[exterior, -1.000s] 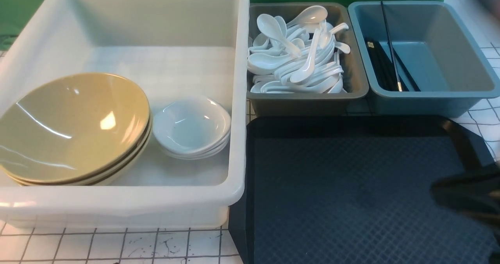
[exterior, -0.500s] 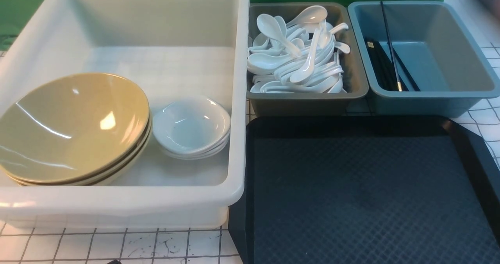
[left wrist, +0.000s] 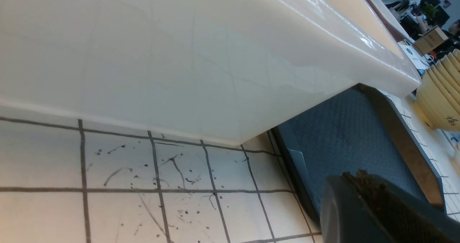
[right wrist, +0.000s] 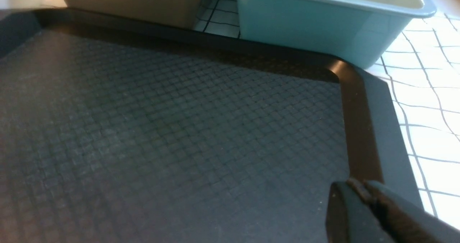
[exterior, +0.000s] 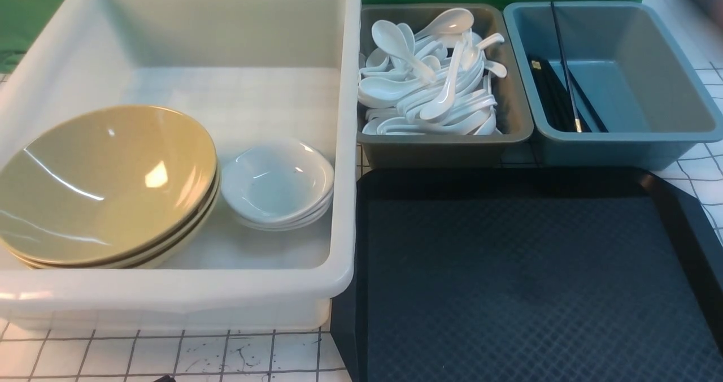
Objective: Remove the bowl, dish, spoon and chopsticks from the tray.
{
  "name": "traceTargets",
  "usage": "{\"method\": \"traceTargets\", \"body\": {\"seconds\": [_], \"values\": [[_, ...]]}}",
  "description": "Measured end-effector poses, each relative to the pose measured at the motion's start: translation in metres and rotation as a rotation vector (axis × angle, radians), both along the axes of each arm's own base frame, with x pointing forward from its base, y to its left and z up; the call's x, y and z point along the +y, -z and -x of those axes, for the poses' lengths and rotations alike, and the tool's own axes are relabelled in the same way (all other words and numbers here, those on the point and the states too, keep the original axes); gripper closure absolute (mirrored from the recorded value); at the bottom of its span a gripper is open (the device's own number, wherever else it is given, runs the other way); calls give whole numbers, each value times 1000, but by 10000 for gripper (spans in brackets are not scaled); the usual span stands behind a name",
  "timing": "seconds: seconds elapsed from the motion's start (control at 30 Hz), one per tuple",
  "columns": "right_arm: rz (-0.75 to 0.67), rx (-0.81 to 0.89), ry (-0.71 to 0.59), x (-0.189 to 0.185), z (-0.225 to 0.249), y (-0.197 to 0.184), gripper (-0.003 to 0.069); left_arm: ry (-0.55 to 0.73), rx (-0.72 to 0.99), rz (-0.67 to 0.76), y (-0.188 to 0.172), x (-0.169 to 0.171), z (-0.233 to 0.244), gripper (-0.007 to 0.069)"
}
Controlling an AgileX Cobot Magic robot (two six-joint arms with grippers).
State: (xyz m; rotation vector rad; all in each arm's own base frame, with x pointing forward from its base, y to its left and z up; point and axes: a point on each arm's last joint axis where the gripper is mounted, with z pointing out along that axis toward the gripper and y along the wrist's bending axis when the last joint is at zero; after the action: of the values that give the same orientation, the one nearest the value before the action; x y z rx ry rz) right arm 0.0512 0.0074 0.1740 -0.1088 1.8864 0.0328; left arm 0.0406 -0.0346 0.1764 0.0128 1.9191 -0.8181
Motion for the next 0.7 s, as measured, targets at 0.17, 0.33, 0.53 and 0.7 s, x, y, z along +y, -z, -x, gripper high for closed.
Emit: {"method": "traceTargets", "body": {"seconds": [0.17,0.33,0.53,0.7], "values": [[-1,0,0,0,0,0,601,0,0,0,0,0,0,626],[-1,1,0,0,0,0,592,0,0,0,0,0,0,626],[-1,1,0,0,0,0,589,0,0,0,0,0,0,626],[0,1,0,0,0,0,583,0,0,0,0,0,0,626]]}}
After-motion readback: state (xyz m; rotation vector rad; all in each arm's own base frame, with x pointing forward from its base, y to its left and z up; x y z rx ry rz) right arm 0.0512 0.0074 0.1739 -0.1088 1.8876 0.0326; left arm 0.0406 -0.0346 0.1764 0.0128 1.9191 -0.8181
